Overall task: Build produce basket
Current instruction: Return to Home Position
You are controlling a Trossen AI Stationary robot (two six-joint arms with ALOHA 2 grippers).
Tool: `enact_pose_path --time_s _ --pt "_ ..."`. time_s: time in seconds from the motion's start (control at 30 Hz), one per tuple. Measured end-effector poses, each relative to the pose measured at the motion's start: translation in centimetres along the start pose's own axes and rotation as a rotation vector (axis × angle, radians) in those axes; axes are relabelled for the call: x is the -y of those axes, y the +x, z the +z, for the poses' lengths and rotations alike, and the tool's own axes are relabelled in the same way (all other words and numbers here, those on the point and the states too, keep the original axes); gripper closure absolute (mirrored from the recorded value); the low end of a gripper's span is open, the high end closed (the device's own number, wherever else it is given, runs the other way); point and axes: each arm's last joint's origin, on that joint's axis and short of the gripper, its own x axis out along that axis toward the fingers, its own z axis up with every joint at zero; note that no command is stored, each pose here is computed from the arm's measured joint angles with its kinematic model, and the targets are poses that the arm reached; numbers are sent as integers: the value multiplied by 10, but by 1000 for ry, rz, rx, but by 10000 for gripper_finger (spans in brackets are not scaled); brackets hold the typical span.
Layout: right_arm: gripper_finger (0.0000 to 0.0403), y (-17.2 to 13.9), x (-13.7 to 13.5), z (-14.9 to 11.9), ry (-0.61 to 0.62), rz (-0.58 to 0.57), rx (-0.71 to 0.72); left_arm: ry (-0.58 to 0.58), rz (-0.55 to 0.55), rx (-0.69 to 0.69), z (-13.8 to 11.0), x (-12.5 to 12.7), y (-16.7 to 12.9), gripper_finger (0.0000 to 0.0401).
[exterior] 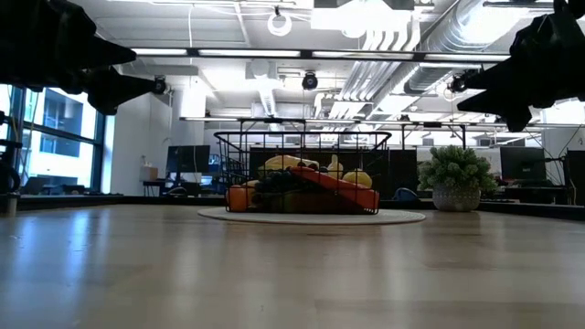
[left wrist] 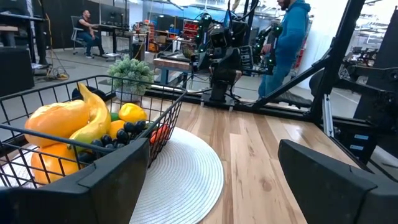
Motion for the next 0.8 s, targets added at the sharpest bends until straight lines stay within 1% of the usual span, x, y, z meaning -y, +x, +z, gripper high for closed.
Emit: enact_pose_path --time_s 0.33,0.8 --pt "164 0 0 0 142 0 -2 0 0 0 0 0 0 56" --pt "164 0 0 0 141 0 -2 0 0 0 0 0 0 56"
